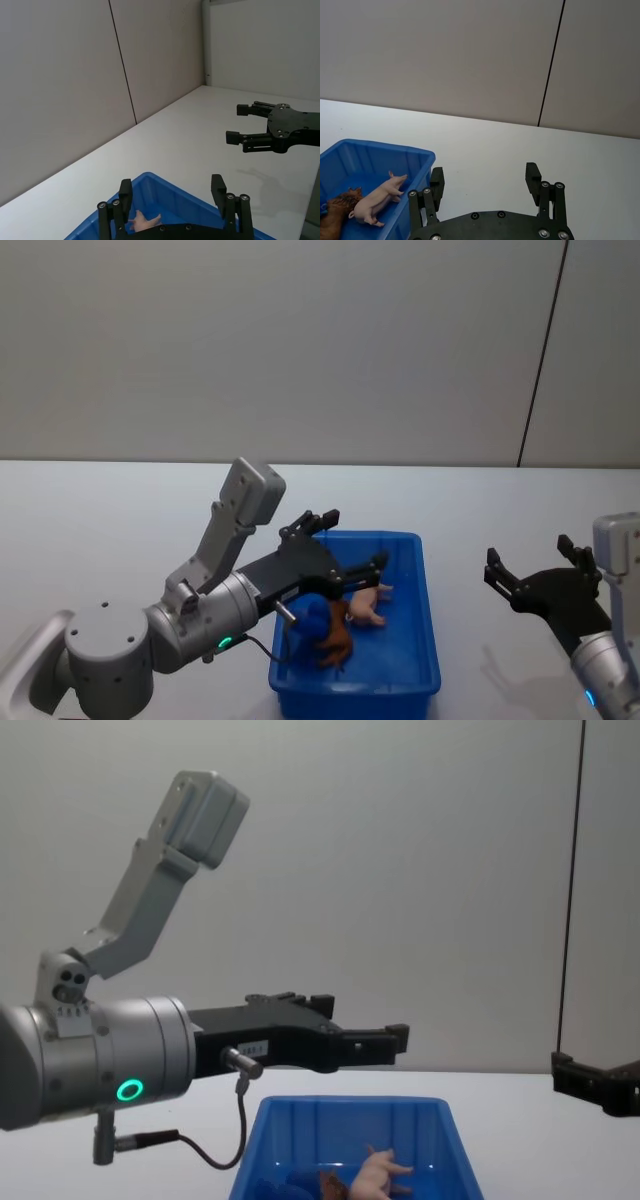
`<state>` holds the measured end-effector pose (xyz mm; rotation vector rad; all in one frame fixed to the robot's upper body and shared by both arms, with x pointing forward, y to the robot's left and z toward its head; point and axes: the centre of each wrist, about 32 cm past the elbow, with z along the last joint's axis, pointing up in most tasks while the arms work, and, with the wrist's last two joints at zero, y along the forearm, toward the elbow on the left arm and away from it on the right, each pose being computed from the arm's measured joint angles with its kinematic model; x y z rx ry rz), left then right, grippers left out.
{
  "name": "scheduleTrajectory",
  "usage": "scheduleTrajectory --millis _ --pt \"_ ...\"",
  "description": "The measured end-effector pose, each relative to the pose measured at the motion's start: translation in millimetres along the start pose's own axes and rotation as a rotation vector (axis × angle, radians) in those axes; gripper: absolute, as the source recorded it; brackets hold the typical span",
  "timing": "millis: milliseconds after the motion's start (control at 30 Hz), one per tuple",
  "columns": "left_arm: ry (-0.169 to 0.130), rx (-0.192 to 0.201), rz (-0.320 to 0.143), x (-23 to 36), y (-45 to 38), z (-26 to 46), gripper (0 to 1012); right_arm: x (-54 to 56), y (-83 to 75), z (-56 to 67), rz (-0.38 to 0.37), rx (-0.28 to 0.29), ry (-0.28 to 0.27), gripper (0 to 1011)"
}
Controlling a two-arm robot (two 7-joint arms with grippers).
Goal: Pick up the two dolls from the table and place them into the box.
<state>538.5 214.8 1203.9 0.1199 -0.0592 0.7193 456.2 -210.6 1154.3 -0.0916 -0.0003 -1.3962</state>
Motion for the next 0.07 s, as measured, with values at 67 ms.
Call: scheduleTrajectory --millis 67 --pt "-0.001 -0.001 -0.005 0.2 -0.5 0.1 1002 0.0 0.0 0.0 0.0 0.0 0.0 1001"
